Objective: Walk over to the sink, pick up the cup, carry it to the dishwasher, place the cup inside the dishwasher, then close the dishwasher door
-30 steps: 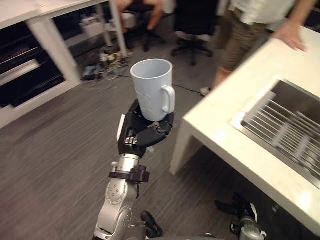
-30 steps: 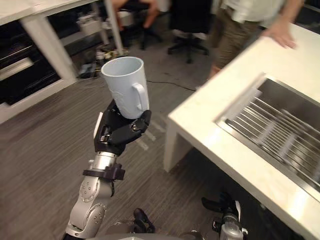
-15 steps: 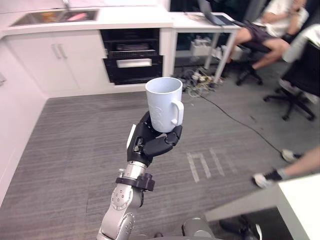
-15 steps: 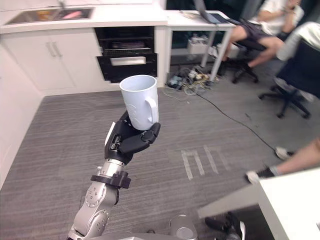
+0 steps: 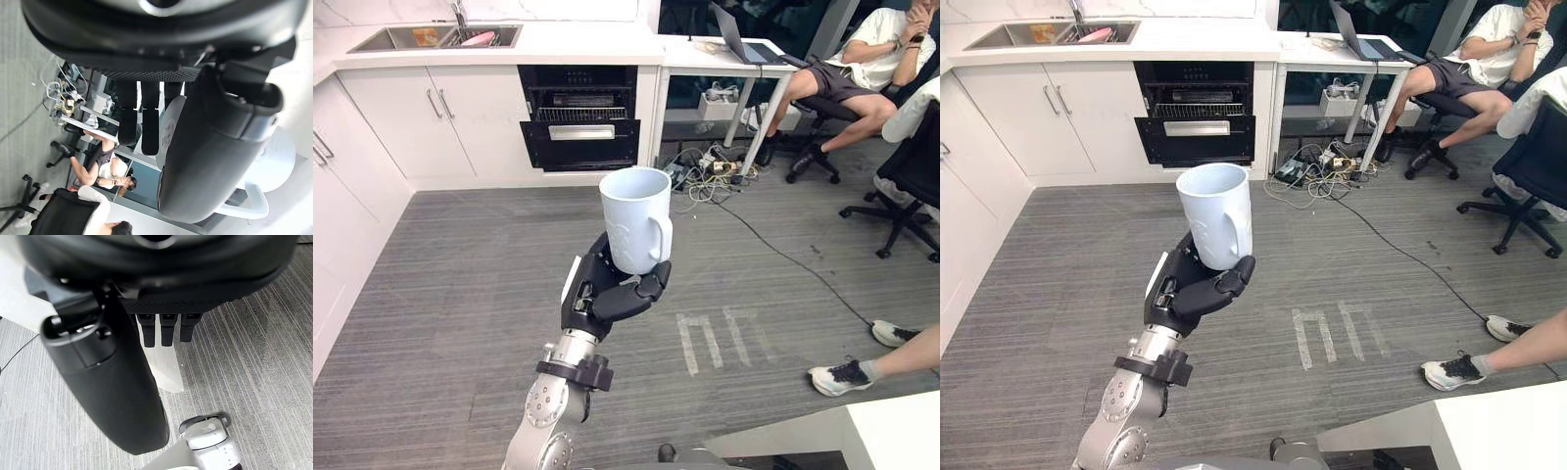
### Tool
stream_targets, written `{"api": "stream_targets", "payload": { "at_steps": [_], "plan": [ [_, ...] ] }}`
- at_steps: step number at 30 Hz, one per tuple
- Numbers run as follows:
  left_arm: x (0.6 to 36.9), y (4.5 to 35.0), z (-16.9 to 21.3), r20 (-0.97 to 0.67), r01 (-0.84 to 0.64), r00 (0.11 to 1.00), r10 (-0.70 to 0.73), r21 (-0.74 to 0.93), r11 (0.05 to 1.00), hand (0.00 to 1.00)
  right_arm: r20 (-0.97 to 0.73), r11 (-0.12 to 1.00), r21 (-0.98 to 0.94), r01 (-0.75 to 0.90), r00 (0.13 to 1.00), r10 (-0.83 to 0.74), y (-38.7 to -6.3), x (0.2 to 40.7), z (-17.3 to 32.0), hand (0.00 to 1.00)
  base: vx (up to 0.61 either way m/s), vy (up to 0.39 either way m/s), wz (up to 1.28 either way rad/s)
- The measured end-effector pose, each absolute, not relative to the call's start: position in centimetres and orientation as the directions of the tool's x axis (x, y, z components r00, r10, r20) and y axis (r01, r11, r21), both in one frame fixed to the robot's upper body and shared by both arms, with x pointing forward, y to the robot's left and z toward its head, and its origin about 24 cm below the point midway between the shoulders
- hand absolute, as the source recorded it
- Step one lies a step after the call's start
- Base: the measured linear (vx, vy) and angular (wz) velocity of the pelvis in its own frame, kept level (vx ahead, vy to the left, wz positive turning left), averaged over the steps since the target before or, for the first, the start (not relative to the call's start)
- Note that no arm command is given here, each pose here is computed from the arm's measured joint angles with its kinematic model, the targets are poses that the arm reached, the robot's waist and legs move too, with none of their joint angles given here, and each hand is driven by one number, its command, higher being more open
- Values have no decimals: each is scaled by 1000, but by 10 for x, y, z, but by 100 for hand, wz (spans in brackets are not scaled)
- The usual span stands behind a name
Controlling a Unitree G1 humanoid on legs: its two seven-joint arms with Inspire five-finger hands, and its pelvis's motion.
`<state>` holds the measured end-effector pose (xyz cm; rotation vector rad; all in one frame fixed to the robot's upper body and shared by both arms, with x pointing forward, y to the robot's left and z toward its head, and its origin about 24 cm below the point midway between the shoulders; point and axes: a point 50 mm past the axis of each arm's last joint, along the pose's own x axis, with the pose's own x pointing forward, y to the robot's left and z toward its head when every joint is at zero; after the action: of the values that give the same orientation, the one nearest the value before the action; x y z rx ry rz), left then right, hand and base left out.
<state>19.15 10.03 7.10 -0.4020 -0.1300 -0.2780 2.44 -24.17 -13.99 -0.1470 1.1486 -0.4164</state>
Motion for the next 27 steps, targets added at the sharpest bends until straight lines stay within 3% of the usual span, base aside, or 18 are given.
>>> {"api": "stream_targets", "payload": {
  "at_steps": [3,4,16,22,27],
  "plan": [
    [191,101,70,173,291,955,-243,-362,886,30,-853,916,-320,240,348,-389,-241,26,-140,90,-62,-17,12],
    [190,96,61,134,294,955,-263,-368,882,30,-866,939,-272,213,371,-335,-226,37,-144,90,-35,-8,4],
    [201,92,43,67,264,964,-257,-360,895,30,-858,936,-230,267,399,-324,-220,33,-147,90,-6,-2,-6],
    [212,86,37,26,237,970,-243,-347,907,30,-880,912,-219,347,333,-338,-218,25,-156,90,-16,9,77],
    [214,81,40,35,242,969,-246,-355,903,30,-847,905,-238,352,380,-371,-228,45,-151,90,0,170,125]
  ]
}}
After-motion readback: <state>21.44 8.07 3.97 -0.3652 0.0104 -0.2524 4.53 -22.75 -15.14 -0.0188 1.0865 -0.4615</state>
